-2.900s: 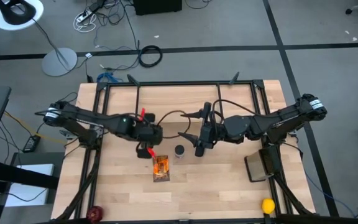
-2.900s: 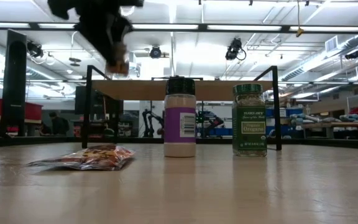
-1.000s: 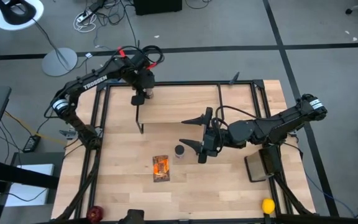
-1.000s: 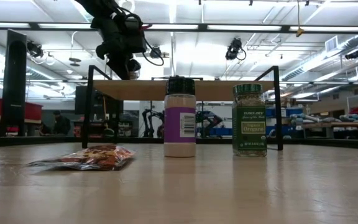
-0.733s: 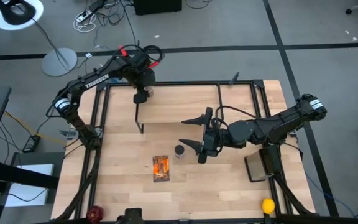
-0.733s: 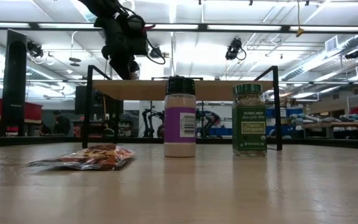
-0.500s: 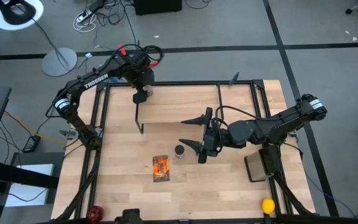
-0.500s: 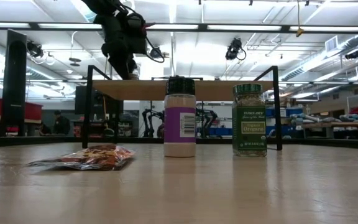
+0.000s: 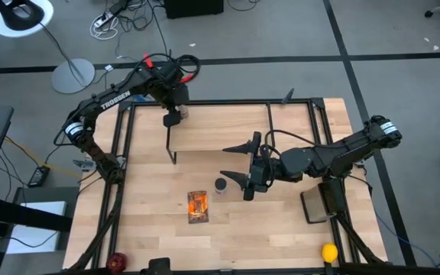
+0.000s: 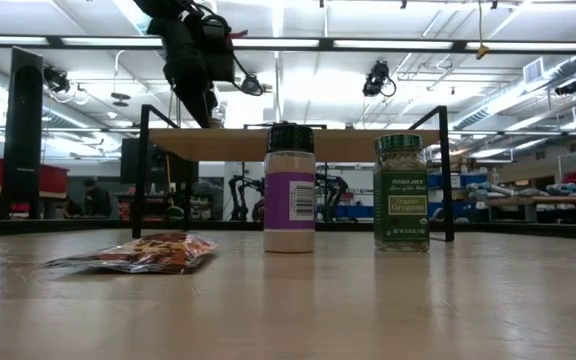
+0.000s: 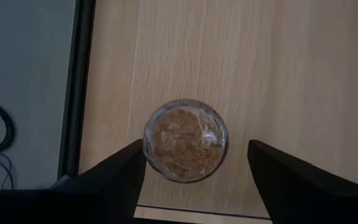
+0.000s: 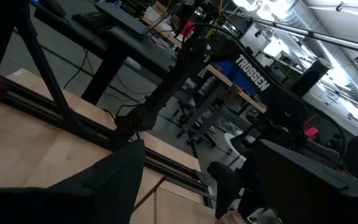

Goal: Shelf spices
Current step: Put the brown seasoning bottle on the shelf

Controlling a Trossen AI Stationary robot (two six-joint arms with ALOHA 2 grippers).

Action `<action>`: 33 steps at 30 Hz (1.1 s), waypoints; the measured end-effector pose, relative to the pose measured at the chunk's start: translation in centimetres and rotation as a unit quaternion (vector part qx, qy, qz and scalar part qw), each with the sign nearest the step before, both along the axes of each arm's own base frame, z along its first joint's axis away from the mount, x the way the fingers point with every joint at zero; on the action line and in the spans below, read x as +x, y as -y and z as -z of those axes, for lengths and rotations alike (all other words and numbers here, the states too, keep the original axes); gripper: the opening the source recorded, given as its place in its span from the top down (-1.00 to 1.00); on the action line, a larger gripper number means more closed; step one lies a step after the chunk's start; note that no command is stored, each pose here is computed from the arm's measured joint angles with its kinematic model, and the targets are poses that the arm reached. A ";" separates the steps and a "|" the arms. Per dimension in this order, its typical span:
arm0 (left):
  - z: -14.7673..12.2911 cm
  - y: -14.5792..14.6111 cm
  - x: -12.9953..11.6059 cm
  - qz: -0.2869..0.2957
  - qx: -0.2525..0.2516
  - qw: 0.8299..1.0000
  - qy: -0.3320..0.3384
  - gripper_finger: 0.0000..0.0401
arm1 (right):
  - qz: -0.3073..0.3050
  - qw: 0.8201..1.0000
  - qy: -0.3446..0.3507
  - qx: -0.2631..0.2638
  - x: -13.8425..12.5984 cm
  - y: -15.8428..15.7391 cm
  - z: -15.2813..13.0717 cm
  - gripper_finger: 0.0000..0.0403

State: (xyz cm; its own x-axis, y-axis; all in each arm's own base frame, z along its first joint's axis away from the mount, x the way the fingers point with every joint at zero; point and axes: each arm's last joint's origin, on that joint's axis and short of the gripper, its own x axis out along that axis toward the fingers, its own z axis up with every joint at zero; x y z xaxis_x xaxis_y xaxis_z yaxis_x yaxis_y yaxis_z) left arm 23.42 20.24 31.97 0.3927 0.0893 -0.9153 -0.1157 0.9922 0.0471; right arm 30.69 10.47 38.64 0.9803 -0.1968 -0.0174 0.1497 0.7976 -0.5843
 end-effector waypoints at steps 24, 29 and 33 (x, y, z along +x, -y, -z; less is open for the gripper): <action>-1.3 0.6 0.4 -0.096 0.026 0.995 0.030 -0.42 | 0.000 1.000 0.000 0.000 0.0 0.0 0.0 -0.51; -1.1 1.4 0.8 -0.050 0.022 0.998 0.020 -0.36 | 0.000 1.000 0.000 0.000 0.0 0.0 0.0 -0.51; -1.1 1.8 1.1 -0.021 0.031 0.999 0.018 -0.19 | 0.000 1.000 0.000 0.000 0.0 0.0 0.0 -0.51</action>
